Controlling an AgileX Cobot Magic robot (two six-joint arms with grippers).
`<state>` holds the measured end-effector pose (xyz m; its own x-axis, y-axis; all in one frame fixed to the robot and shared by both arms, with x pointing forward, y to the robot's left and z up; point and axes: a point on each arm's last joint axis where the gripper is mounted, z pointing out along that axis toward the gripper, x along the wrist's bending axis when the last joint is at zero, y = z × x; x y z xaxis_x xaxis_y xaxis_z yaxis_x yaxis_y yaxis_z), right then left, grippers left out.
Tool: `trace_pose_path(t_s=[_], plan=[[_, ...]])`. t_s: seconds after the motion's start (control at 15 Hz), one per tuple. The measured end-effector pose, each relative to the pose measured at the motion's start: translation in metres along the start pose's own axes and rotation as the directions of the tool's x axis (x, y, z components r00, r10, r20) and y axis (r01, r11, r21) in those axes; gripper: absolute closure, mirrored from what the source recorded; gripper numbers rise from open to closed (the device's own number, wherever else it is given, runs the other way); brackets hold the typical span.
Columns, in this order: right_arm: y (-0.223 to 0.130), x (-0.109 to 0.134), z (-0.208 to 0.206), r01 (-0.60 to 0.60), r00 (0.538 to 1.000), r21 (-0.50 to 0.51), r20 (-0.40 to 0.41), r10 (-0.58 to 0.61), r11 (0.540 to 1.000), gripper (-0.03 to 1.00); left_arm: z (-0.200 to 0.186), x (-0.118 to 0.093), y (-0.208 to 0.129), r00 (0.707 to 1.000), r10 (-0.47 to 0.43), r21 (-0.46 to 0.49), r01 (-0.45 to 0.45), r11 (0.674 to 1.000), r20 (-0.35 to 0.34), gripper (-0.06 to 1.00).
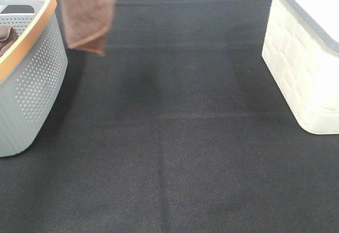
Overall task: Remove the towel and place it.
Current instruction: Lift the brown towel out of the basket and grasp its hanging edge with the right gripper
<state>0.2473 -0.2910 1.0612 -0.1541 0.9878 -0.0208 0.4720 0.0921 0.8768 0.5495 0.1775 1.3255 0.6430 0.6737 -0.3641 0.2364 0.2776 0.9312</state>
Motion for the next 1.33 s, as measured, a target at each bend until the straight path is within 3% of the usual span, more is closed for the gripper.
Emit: trace_pose_path(t_s=[0.2,0.4,0.73,0.87,1.0,1.07,1.2,1.33], plan=[[0.025,-0.002,0.023,-0.036,0.999,-0.015,-0.020,0.035,0.999,0.12,0.000,-0.006,-0.011,0.999,0.020,0.116,-0.026,0.993,0.049,0.94],[0.052,0.005,0.061,-0.115,0.982,-0.015,-0.151,0.111,0.993,0.13,0.000,-0.012,-0.022,0.995,0.017,0.217,-0.037,0.975,0.096,0.94],[0.073,0.024,0.119,-0.041,0.901,-0.006,-0.432,0.034,0.999,0.18,0.017,-0.022,-0.039,0.988,-0.011,0.281,-0.034,0.959,0.154,0.94],[0.082,0.027,0.133,-0.016,0.870,-0.019,-0.494,0.005,1.000,0.22,0.024,-0.025,-0.045,0.985,-0.019,0.297,-0.032,0.954,0.169,0.94],[0.098,0.033,0.143,0.032,0.853,-0.035,-0.521,-0.045,0.999,0.24,0.028,-0.031,-0.049,0.982,-0.025,0.305,-0.034,0.952,0.187,0.94],[0.106,0.045,0.150,0.145,0.834,-0.060,-0.529,-0.155,0.988,0.25,0.030,-0.035,-0.050,0.980,-0.025,0.298,-0.035,0.954,0.195,0.94],[0.112,0.061,0.161,0.295,0.827,-0.101,-0.471,-0.307,0.950,0.25,0.031,-0.038,-0.050,0.979,-0.023,0.290,-0.037,0.956,0.202,0.94],[0.114,0.066,0.167,0.316,0.838,-0.110,-0.434,-0.331,0.942,0.25,0.031,-0.038,-0.050,0.979,-0.023,0.289,-0.037,0.957,0.201,0.94]])
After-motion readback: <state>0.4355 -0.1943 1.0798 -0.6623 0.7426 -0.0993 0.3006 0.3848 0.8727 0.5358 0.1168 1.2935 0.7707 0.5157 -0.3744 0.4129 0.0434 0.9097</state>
